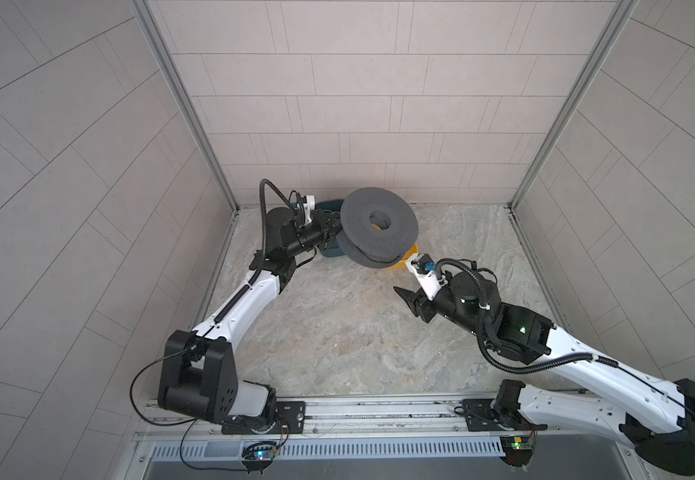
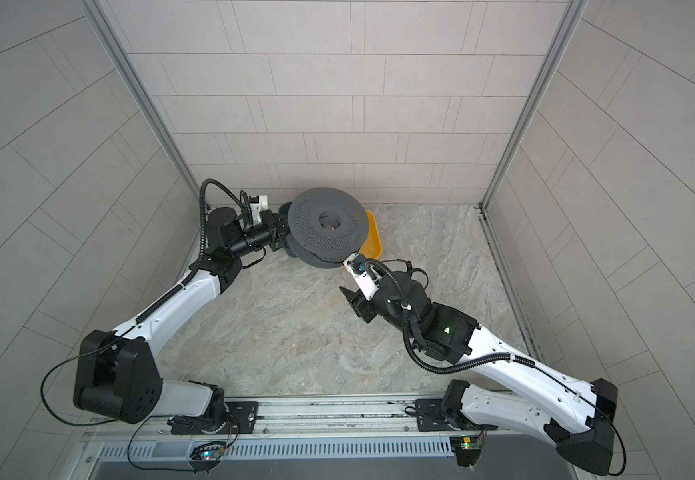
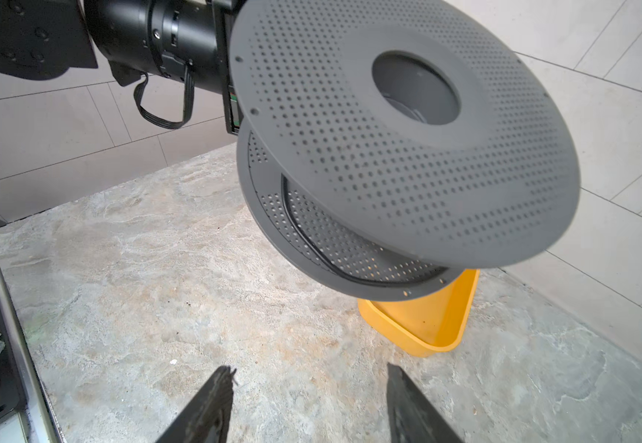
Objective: Wrap the cables
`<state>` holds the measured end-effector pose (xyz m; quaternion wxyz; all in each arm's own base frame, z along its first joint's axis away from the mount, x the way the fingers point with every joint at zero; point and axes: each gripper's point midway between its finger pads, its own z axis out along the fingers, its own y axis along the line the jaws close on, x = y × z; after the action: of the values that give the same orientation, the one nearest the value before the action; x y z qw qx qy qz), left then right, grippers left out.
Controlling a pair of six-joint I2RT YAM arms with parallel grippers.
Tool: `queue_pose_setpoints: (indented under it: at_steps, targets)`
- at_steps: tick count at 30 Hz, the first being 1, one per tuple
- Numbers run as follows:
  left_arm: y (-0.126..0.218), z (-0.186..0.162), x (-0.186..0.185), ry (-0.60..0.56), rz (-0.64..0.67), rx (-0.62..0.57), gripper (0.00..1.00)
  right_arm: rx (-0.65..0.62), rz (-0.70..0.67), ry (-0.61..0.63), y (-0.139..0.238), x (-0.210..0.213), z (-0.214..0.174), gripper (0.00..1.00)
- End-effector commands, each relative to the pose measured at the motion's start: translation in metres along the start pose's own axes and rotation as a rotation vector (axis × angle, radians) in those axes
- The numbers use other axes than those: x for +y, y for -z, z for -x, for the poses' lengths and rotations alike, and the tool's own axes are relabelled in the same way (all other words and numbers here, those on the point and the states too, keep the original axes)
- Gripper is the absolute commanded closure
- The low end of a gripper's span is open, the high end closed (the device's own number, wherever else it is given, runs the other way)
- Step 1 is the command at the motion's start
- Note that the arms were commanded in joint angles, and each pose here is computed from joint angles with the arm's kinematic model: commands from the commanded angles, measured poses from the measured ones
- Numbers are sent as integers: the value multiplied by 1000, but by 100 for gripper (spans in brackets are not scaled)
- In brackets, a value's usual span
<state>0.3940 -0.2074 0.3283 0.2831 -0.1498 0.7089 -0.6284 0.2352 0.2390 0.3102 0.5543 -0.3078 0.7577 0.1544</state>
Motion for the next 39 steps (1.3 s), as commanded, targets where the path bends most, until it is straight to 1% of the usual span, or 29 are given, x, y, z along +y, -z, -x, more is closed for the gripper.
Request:
queue_pose_setpoints:
  at_steps: [1,20,27,30,34,36,39]
  targets:
    - [4,8,-43,-74,-122,-10,100,19,2,-40,5,-6,-9,38]
    - [6,8,-43,-60,-141,-5,100,10,-50,-158,6,-37,-16,38]
    - [9,8,-52,-62,-160,2,100,12,-101,-192,10,-58,-22,38]
    - [12,7,-59,-57,-173,9,100,18,-152,-219,10,-76,-27,36]
    - [16,7,-67,-55,-187,20,100,46,-175,-261,0,-98,-37,30]
    - [17,6,-72,-58,-195,34,100,58,-195,-294,-5,-111,-43,28]
    - [21,5,-80,-64,-203,48,100,74,-210,-397,-17,-135,-51,24]
